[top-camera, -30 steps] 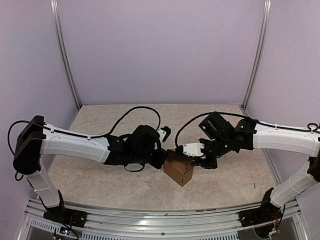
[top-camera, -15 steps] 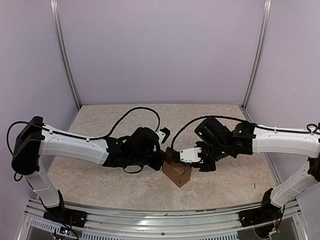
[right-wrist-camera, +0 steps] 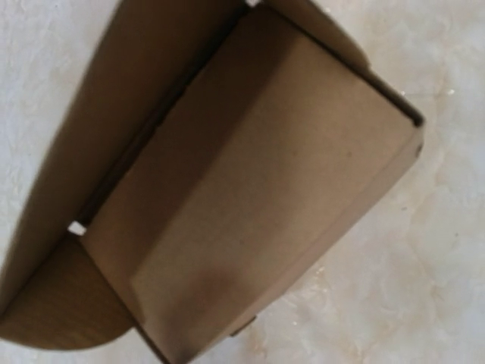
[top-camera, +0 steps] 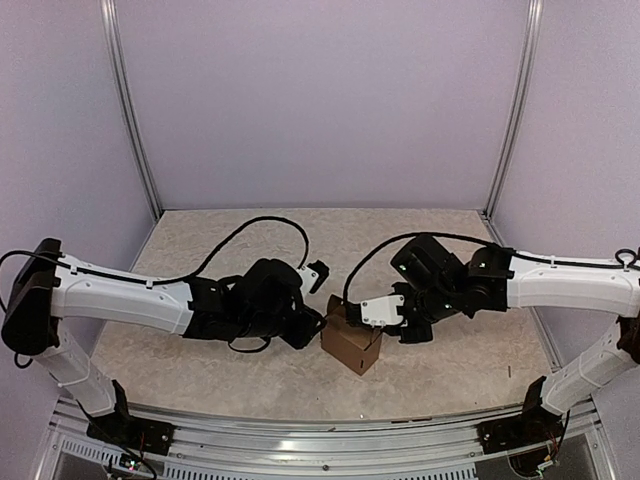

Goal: Fold the paper box

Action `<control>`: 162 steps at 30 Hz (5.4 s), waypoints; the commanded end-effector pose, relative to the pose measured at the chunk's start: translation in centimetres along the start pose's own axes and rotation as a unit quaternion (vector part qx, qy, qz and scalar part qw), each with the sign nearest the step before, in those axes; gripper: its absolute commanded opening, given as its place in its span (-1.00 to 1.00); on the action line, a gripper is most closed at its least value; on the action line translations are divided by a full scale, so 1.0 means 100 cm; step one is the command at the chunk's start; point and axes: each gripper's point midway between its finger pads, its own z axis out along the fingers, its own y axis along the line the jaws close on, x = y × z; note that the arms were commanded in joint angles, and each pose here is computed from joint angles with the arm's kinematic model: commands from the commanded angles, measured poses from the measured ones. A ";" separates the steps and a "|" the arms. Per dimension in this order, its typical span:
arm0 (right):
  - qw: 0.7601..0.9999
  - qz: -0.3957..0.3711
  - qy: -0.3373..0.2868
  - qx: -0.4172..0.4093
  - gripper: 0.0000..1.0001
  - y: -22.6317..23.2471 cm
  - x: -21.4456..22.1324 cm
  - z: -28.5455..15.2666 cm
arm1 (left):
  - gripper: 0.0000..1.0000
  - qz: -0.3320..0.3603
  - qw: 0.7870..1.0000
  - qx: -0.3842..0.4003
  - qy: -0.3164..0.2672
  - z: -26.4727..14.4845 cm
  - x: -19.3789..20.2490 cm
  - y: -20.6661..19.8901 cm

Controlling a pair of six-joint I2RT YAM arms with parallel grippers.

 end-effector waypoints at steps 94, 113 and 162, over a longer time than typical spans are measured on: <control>0.987 0.097 -0.128 -0.008 -0.47 -0.012 -0.006 -0.032 | -0.11 0.571 0.809 0.082 -0.115 0.008 -0.054 -0.053; 0.987 0.102 -0.119 -0.035 -0.42 -0.008 0.008 -0.050 | -0.19 0.565 0.808 0.057 -0.153 -0.001 -0.072 -0.050; 0.960 0.150 -0.206 -0.120 -0.23 -0.008 -0.004 -0.010 | -0.76 0.600 0.792 0.075 -0.088 0.027 -0.048 -0.063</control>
